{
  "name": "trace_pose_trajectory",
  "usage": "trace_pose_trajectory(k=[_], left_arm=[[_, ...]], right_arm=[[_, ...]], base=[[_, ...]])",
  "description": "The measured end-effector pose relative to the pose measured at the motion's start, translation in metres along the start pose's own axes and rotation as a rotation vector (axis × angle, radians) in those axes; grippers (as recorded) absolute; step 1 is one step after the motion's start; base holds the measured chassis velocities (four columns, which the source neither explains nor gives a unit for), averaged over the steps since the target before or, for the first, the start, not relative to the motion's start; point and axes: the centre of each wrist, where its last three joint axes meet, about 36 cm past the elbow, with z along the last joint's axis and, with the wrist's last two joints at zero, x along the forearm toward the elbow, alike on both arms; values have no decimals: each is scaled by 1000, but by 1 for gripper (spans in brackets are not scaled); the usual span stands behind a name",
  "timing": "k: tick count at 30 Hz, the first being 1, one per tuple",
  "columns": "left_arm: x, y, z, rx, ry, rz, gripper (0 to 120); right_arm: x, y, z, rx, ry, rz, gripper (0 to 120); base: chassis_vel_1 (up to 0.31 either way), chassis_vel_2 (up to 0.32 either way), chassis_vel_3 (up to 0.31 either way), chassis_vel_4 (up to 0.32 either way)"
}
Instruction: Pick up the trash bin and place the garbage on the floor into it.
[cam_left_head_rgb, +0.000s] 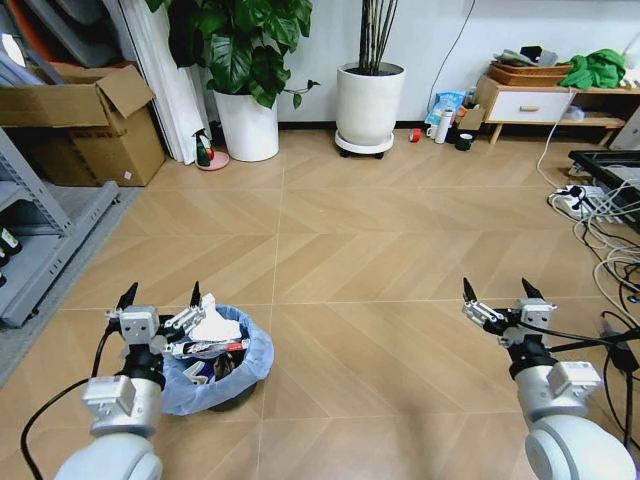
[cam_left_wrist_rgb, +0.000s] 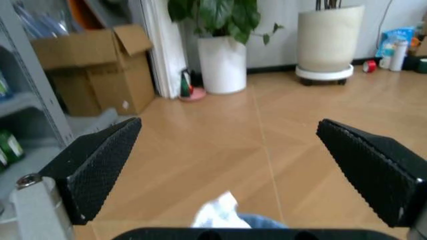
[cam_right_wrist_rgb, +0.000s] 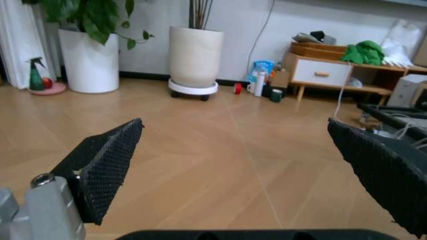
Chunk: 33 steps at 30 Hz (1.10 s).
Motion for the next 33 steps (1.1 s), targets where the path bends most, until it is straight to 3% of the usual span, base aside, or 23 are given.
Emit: trace_pose_trajectory(k=[10,17,33], left_arm=[[-24,-21,38,61,40,101,100],[-2,-28,25,39,18,108,100],[-1,-28,24,36,16,105,100]], right_arm=[[-5,21,2,-9,22,-9,100],[15,27,-4,20,25,-4,100],[16,27,-5,22,24,-2,100]], base=[[0,0,0,0],[0,0,0,0],[0,0,0,0]])
